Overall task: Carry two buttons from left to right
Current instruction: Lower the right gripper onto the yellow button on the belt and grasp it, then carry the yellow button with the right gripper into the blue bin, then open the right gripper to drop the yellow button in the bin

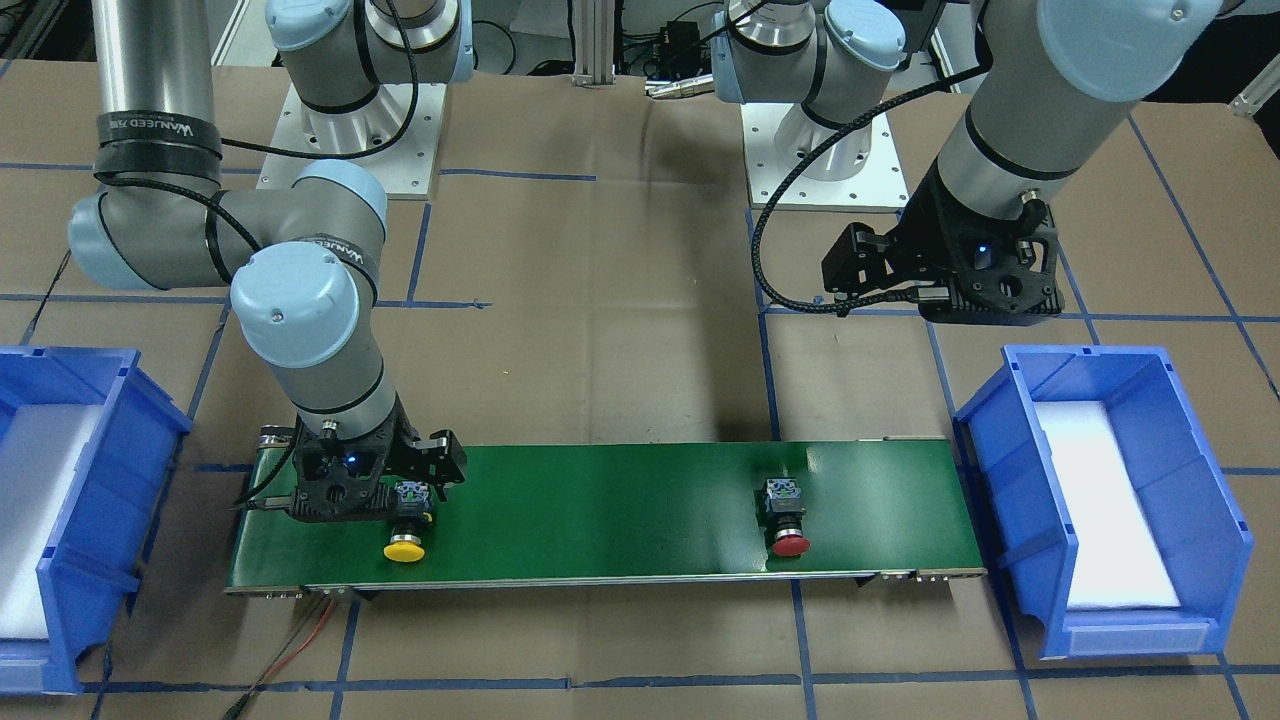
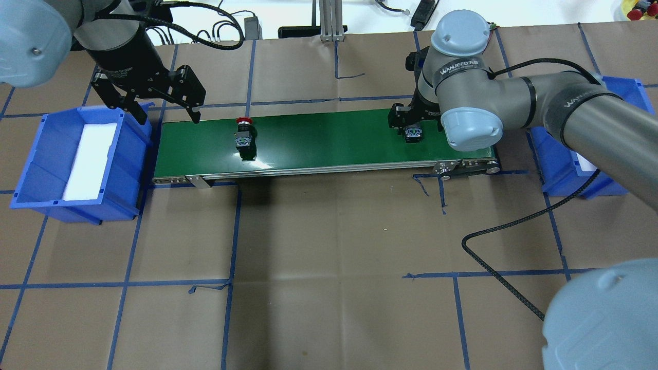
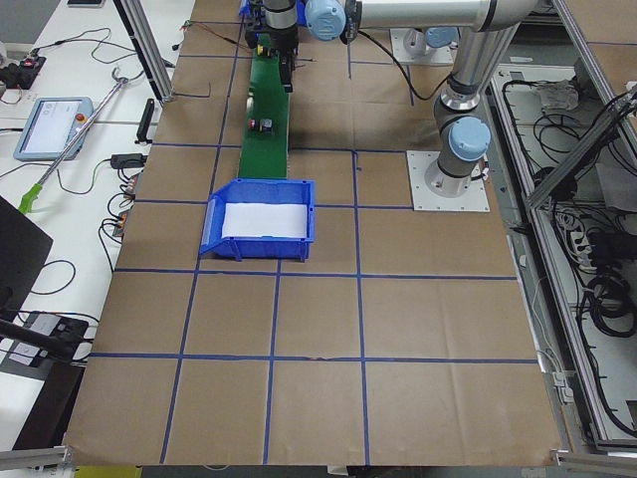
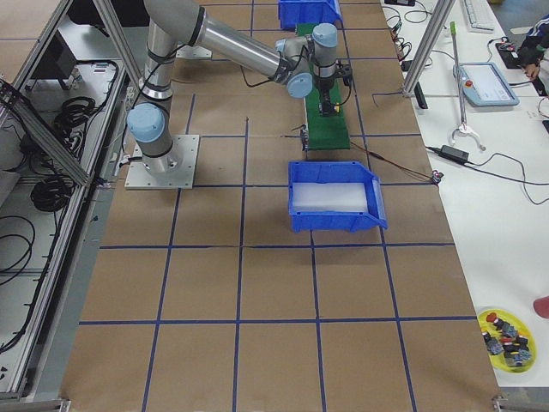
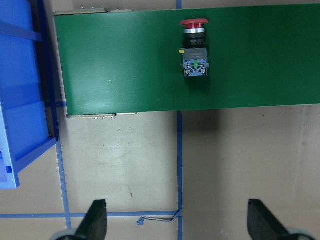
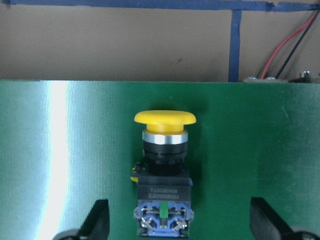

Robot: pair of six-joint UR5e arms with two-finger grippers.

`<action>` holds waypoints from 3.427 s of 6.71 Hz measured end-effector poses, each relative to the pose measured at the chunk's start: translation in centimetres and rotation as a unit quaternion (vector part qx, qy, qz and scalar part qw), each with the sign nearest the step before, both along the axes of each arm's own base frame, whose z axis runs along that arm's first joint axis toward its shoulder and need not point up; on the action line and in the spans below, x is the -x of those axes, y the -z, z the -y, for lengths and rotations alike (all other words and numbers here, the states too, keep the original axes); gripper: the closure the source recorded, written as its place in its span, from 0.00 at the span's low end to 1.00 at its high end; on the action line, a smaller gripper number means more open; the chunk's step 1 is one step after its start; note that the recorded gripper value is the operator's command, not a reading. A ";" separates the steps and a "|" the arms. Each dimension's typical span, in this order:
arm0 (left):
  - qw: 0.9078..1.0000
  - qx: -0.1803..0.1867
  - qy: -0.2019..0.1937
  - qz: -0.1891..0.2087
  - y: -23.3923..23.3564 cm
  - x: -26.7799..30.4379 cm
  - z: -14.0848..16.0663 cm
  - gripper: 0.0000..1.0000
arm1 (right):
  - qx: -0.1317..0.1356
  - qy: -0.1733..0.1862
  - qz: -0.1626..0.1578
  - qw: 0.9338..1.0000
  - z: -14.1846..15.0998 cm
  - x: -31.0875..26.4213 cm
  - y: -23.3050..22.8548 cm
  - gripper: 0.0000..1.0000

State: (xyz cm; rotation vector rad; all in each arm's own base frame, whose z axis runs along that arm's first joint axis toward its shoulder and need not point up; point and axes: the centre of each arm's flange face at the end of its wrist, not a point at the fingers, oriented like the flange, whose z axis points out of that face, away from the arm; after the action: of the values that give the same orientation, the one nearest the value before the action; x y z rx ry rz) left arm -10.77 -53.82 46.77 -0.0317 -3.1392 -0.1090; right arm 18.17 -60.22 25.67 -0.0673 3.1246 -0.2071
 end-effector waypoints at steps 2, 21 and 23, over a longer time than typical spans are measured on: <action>1.000 0.000 0.000 0.000 0.0 0.0 0.0 0.00 | 0.011 0.003 0.001 1.000 0.7 0.0 1.1 0.65; 1.000 -0.002 0.000 -0.002 0.3 0.0 0.1 0.00 | -0.070 -0.085 -0.010 0.994 -4.7 37.8 2.2 0.92; 1.000 -0.002 0.000 -0.001 0.3 0.0 0.1 0.00 | -0.075 -0.082 -0.006 0.994 -4.5 38.1 3.7 0.07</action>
State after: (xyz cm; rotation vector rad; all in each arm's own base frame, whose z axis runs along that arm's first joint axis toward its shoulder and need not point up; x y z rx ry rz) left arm -10.78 -53.95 46.51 -0.0331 -3.1367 -0.1147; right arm -19.94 -55.73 22.01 -0.3242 3.1130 0.0287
